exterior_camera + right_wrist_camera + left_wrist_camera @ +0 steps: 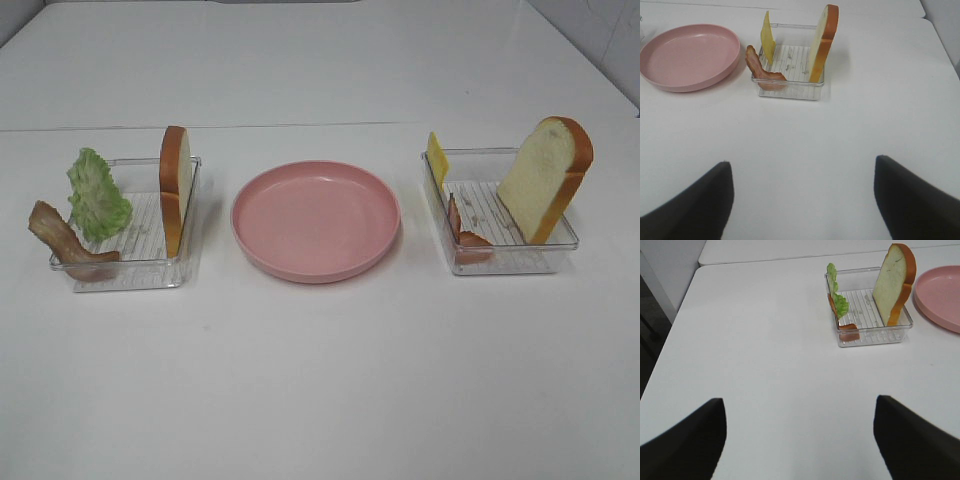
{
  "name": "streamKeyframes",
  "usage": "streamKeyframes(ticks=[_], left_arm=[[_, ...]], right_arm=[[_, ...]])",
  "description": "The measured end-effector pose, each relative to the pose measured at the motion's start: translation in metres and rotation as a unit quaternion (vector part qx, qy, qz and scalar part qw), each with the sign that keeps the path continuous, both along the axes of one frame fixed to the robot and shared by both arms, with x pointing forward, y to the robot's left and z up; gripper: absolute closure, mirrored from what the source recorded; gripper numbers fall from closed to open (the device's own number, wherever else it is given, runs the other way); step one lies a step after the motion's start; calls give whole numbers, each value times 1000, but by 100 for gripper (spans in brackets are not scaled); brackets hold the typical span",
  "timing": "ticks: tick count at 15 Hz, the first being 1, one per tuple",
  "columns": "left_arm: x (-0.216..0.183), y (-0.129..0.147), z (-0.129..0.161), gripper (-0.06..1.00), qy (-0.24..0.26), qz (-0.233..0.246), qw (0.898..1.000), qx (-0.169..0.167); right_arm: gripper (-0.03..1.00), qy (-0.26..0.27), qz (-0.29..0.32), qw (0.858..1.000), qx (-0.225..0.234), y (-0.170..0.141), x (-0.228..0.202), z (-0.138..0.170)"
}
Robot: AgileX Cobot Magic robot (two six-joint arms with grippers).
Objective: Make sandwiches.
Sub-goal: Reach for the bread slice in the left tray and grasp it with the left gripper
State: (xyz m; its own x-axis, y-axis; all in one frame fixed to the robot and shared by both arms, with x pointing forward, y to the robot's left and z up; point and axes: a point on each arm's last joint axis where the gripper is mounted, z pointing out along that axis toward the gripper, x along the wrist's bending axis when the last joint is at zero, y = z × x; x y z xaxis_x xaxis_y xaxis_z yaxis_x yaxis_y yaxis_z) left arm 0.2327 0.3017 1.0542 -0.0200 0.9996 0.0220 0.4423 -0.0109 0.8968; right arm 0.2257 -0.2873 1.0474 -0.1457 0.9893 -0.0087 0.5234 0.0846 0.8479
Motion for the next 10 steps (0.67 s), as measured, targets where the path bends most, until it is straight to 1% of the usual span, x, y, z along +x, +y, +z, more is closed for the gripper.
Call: streamKeyframes(ticks=[10], left_arm=[[0, 0, 0, 18, 0, 0, 1000, 0]], right_arm=[[23, 0, 0, 1000, 0, 0, 0, 0]])
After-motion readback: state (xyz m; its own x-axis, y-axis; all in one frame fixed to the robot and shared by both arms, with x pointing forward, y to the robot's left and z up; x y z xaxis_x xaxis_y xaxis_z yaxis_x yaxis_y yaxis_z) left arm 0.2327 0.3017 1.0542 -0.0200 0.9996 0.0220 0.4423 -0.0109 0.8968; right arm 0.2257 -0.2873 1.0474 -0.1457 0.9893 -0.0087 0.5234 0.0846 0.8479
